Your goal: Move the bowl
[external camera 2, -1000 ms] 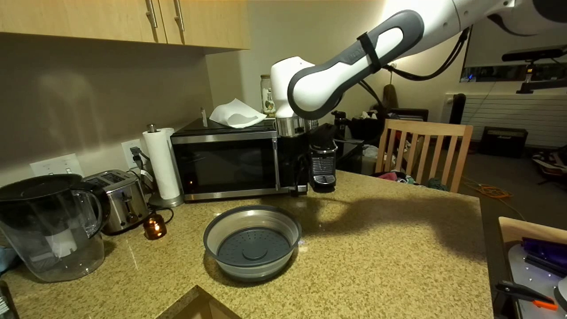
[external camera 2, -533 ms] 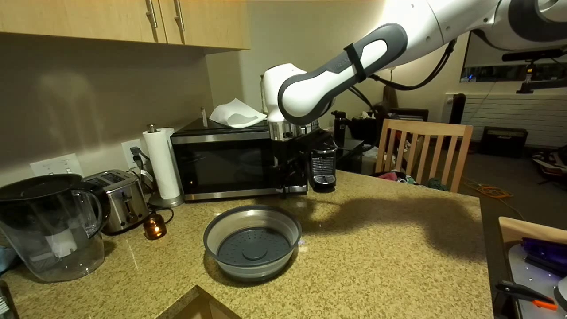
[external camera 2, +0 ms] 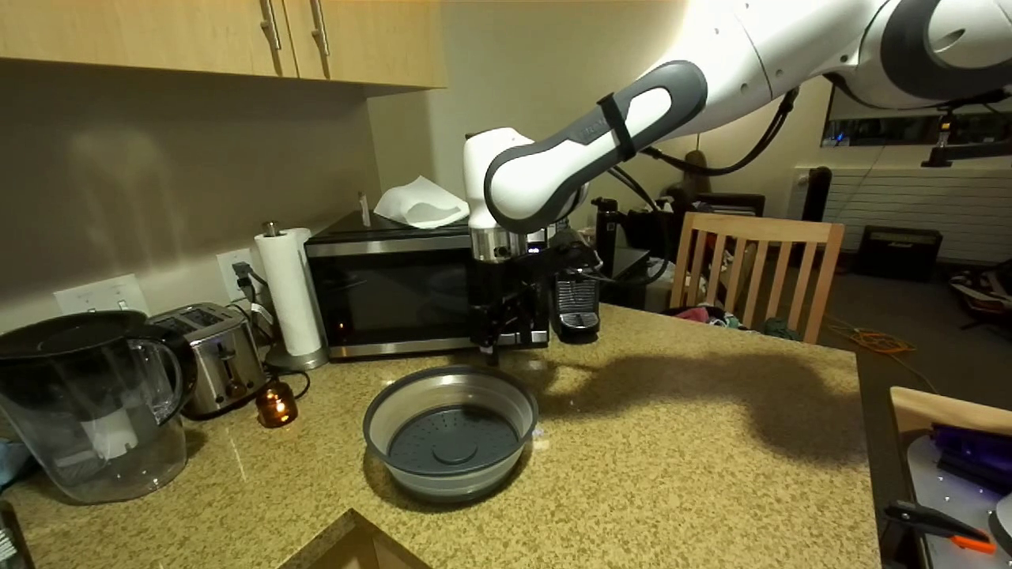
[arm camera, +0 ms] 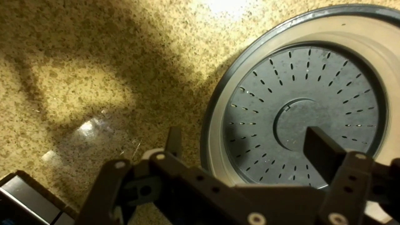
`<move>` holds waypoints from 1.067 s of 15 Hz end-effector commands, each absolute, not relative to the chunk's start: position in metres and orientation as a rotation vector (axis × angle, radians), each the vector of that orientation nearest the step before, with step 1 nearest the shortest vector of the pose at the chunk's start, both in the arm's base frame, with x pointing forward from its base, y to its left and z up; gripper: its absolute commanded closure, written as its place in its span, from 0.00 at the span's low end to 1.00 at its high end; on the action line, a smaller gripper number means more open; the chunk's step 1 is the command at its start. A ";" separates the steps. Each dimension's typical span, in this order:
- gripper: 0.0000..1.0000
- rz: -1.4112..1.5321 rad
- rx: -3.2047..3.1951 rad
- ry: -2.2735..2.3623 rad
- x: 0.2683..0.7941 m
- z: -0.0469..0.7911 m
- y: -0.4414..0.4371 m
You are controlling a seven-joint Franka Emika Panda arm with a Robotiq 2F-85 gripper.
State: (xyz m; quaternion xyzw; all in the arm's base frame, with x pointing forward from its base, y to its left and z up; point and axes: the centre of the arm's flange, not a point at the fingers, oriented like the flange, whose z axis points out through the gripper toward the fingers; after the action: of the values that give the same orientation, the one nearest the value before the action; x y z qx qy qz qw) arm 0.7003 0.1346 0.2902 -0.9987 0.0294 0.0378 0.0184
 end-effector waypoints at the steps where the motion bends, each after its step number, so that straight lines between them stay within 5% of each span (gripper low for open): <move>1: 0.00 0.120 -3.082 0.079 0.704 0.285 0.128; 16: 0.00 0.126 -3.106 0.094 0.701 0.285 0.130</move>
State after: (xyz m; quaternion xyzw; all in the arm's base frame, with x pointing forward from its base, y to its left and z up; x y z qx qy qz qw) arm 0.7013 0.1302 0.2849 -0.9986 0.0301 0.0405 0.0160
